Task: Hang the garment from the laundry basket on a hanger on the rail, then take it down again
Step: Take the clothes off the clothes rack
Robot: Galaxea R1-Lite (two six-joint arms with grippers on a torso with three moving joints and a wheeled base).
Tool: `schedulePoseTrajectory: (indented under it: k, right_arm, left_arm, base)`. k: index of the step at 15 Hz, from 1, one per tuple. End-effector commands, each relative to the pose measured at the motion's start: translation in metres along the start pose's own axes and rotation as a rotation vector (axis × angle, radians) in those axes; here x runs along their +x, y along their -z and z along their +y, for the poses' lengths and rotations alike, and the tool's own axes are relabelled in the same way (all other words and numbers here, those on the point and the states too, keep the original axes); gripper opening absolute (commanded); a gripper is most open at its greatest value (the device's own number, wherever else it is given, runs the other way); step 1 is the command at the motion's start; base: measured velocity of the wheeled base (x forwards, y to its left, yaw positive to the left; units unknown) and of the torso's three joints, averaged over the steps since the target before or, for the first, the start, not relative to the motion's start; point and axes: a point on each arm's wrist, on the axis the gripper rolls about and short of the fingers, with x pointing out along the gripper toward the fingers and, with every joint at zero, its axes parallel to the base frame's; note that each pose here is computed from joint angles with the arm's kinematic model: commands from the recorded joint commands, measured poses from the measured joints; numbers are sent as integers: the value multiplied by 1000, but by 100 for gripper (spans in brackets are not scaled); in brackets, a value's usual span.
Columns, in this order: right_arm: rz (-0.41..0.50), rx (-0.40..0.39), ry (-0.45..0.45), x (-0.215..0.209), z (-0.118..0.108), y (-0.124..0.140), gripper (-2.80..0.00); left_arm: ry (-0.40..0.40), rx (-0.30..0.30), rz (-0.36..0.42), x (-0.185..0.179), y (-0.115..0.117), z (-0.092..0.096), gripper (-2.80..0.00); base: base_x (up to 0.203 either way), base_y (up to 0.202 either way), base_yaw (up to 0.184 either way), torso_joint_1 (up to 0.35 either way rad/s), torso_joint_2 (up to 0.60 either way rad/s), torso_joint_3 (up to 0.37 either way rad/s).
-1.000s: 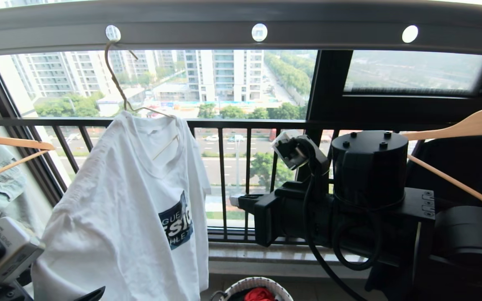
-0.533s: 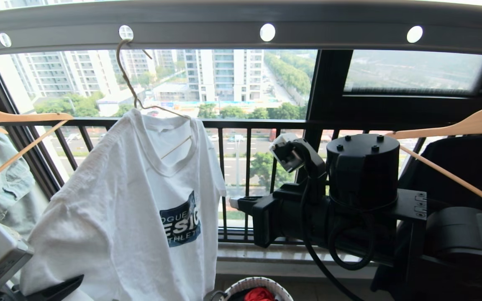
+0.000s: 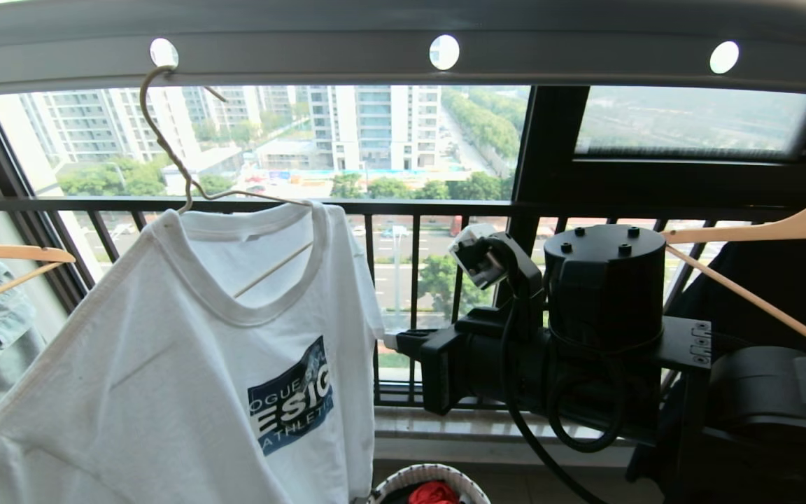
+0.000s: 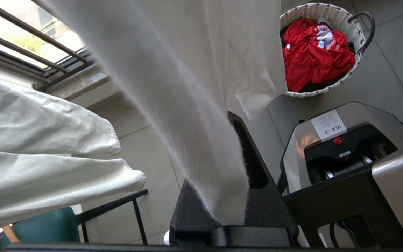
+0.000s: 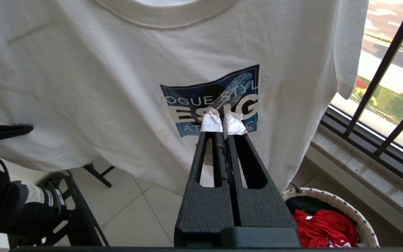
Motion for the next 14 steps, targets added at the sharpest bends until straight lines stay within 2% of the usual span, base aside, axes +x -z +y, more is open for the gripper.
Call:
schedulePoseTrajectory:
  k: [1,6,10,12,14]
  right_arm:
    - [-4,1,-2,0,0,0,-280]
    - [-2,1,-2,0,0,0,-280]
    - [-12,-1,-6,-3,2,-3,-280]
    - [-29,-2,-14,-8,3,-7,-280]
    - [-65,-3,-57,-21,9,-18,-280]
  left_arm:
    - [0,5,28,3,12,-2,-280]
    - [9,21,102,13,29,-7,-280]
    - [4,2,38,5,15,-3,-280]
    - [5,5,54,7,19,-4,-280]
    - [2,-2,28,3,18,-3,-280]
  base:
    - [0,0,0,0,0,0]
    - [0,0,0,0,0,0]
    - [0,0,0,0,0,0]
    - [0,0,0,0,0,0]
    - [0,0,0,0,0,0]
